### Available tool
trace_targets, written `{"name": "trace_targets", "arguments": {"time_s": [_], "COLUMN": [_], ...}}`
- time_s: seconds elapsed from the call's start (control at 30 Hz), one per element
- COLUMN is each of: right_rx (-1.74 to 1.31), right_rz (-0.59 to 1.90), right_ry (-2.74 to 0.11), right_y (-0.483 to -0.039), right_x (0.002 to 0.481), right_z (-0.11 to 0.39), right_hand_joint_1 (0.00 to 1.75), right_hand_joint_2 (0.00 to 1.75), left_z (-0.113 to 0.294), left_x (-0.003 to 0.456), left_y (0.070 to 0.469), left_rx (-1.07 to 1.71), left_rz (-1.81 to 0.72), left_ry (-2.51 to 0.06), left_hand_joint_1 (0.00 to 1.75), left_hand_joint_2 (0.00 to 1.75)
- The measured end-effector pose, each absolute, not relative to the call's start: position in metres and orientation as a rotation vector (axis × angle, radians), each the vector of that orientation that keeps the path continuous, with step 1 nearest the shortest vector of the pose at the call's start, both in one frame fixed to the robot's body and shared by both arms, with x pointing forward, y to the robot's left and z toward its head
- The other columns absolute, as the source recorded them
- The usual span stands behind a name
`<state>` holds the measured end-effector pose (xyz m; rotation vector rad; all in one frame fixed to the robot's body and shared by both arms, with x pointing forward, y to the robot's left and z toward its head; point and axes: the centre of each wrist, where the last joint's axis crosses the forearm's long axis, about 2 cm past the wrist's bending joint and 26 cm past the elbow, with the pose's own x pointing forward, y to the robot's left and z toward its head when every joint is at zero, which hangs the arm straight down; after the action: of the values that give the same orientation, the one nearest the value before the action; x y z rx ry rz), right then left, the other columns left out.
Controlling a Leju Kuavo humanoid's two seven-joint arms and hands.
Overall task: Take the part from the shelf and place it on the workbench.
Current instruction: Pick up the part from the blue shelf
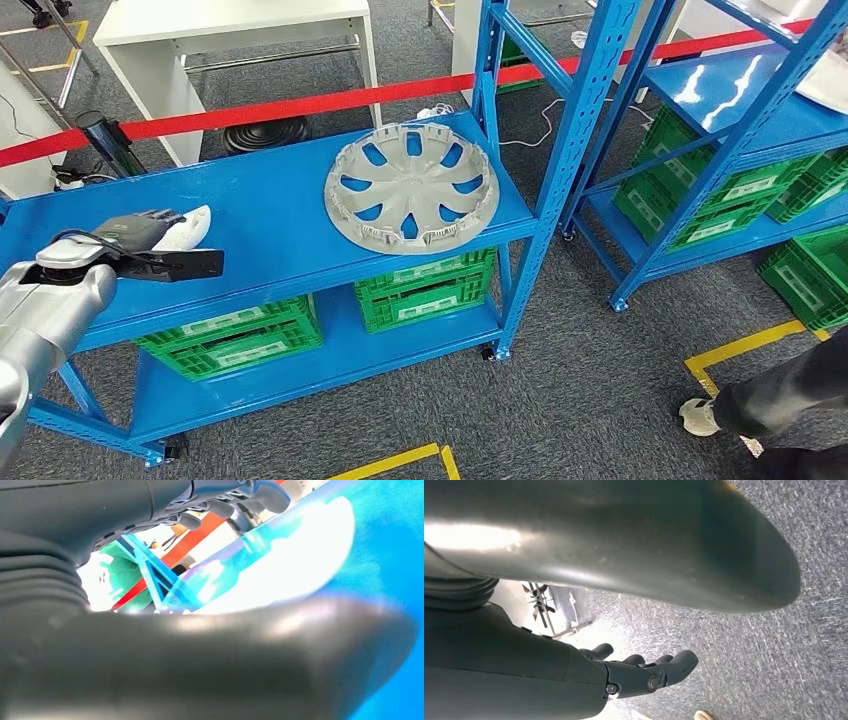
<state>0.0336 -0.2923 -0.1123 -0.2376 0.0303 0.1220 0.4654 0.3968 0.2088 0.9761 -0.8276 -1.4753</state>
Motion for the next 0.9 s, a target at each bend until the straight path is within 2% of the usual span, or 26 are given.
{"name": "trace_targets", "arguments": {"time_s": [0.33, 0.9], "right_rx": [-0.228, -0.255], "right_rz": [0.125, 0.104], "right_ry": [0.031, 0.032], "right_y": [-0.292, -0.292], "right_x": [0.034, 0.032], "right_z": [-0.112, -0.112], "right_hand_joint_1": [0.0, 0.0], "right_hand_joint_2": [0.0, 0.0], "left_z": [0.173, 0.163], "left_x": [0.448, 0.447], "left_y": [0.395, 0.372], "left_rx": [0.911, 0.884], "left_rz": [-1.482, -1.522], "left_ry": [-0.809, -0.78], "left_hand_joint_1": [0.0, 0.0], "left_hand_joint_2": [1.75, 1.75]}}
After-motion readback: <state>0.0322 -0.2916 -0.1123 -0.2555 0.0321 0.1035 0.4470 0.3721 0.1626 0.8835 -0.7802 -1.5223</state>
